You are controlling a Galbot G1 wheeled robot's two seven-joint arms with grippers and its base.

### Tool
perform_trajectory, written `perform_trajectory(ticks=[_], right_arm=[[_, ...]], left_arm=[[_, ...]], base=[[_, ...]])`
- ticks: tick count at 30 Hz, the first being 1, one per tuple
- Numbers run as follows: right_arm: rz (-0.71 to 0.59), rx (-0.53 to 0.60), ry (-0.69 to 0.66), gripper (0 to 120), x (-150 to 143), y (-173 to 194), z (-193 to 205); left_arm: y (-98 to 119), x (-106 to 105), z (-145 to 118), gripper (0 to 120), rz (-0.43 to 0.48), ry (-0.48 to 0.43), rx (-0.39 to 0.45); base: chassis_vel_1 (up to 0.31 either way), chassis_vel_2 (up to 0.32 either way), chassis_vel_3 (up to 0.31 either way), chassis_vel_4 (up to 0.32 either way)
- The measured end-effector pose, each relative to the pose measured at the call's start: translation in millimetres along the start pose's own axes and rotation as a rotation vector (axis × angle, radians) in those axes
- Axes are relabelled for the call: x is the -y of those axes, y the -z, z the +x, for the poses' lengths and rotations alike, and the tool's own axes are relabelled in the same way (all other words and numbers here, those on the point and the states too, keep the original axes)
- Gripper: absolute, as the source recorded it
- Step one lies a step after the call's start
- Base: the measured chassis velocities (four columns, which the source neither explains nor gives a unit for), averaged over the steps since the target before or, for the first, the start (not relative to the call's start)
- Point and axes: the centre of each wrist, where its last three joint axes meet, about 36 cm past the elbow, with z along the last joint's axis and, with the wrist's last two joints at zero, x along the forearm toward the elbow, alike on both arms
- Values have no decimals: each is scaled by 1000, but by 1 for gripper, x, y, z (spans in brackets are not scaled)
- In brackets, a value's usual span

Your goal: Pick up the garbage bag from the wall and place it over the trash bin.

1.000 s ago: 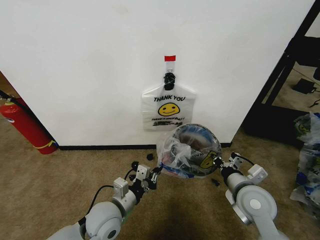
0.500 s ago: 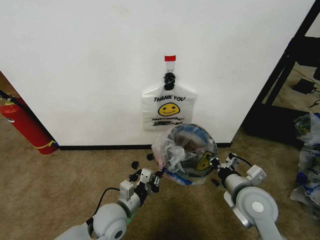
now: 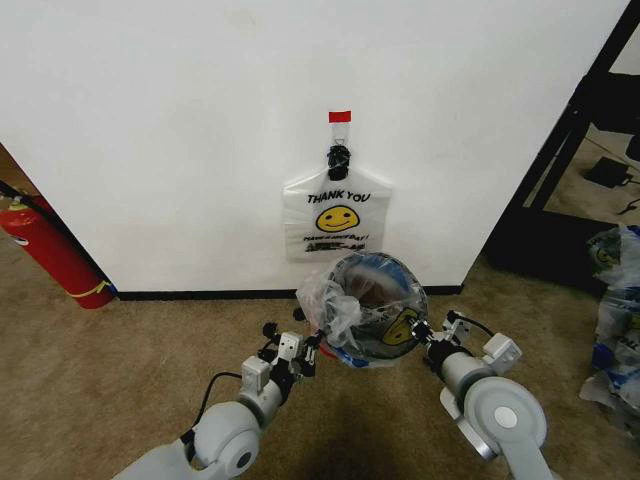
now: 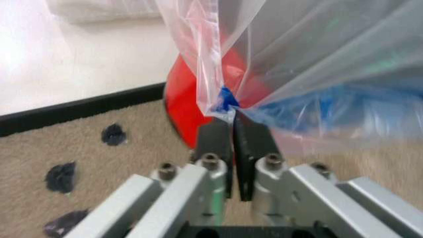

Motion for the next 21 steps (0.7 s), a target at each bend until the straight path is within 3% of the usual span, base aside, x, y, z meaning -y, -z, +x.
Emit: perform_trajectory(ticks=[4,5,7,13,15,16,17,19,20,21], right_arm=[[-2,7,1,0,0,1,-2],[-1,13,3,0,0,2,-3],[11,24,5,0,0,4,-4],[47,49,0,0,3,4,-5],[58,53,-4,0,5,2,-4],[64,55,-6,0,5,0,-4],[64,55,-6,0,5,0,-4],[69,59,-9,0,5,-3,-4],[76,64,-13,0,4,-6,-6],[82,66,-14,0,4,-8,-6]], left_arm=[[0,0,9,13,-42,2,-11],[-3,-1,16,23,-90,9,-20],[-5,1,26,30,-128,19,-37],[5,-3,38,53,-168,106,-3],[26,-4,41,62,-133,130,43],[50,-1,45,65,-87,118,72],[50,-1,45,65,-87,118,72],[80,4,50,70,-48,75,98],[107,11,54,78,-32,23,110],[121,13,56,77,-29,-6,111]], base=[[0,0,0,0],[0,0,0,0],[0,0,0,0],[0,0,0,0],[0,0,0,0],[0,0,0,0],[0,0,0,0],[0,0,0,0],[0,0,0,0],[0,0,0,0]])
